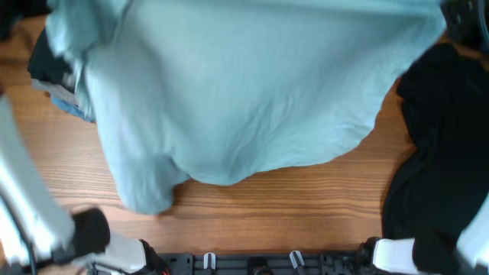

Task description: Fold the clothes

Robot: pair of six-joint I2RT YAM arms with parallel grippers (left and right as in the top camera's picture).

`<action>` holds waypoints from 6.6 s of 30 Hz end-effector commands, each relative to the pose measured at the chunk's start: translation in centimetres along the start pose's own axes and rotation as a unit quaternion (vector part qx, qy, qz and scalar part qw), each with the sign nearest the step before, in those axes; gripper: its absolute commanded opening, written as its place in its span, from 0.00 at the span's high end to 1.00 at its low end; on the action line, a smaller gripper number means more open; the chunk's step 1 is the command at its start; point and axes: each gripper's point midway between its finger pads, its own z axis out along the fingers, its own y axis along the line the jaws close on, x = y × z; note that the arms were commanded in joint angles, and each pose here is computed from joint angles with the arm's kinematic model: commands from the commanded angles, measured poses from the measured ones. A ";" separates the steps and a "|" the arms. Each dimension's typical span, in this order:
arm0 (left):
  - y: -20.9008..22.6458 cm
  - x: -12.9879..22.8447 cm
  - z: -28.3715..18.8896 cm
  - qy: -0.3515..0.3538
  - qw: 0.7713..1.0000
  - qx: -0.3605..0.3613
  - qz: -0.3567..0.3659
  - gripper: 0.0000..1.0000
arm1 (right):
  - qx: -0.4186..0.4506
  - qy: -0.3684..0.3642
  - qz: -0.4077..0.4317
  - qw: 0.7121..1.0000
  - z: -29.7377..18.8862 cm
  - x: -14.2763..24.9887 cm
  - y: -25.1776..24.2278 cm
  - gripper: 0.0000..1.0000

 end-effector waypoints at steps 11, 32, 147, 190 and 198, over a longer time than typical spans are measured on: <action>-2.8 3.9 5.7 0.071 0.994 0.056 0.058 0.96 | 0.025 -0.003 -0.030 0.999 2.0 -0.9 -3.1 0.95; -6.2 8.0 -15.1 0.099 0.981 -0.134 0.102 0.96 | 0.068 -0.038 -0.074 0.994 -16.9 6.8 6.1 0.95; 12.4 39.6 2.4 0.440 0.878 -0.096 -0.166 0.71 | 0.159 0.348 0.088 0.920 16.3 28.8 -20.3 0.45; 13.9 46.9 2.4 0.539 0.810 -0.205 -0.105 0.51 | 0.093 0.326 0.116 0.934 10.5 24.0 -12.0 0.41; 15.6 49.5 0.8 0.579 0.778 -0.233 -0.076 0.55 | 0.100 0.360 0.133 0.918 10.3 27.7 -12.8 0.40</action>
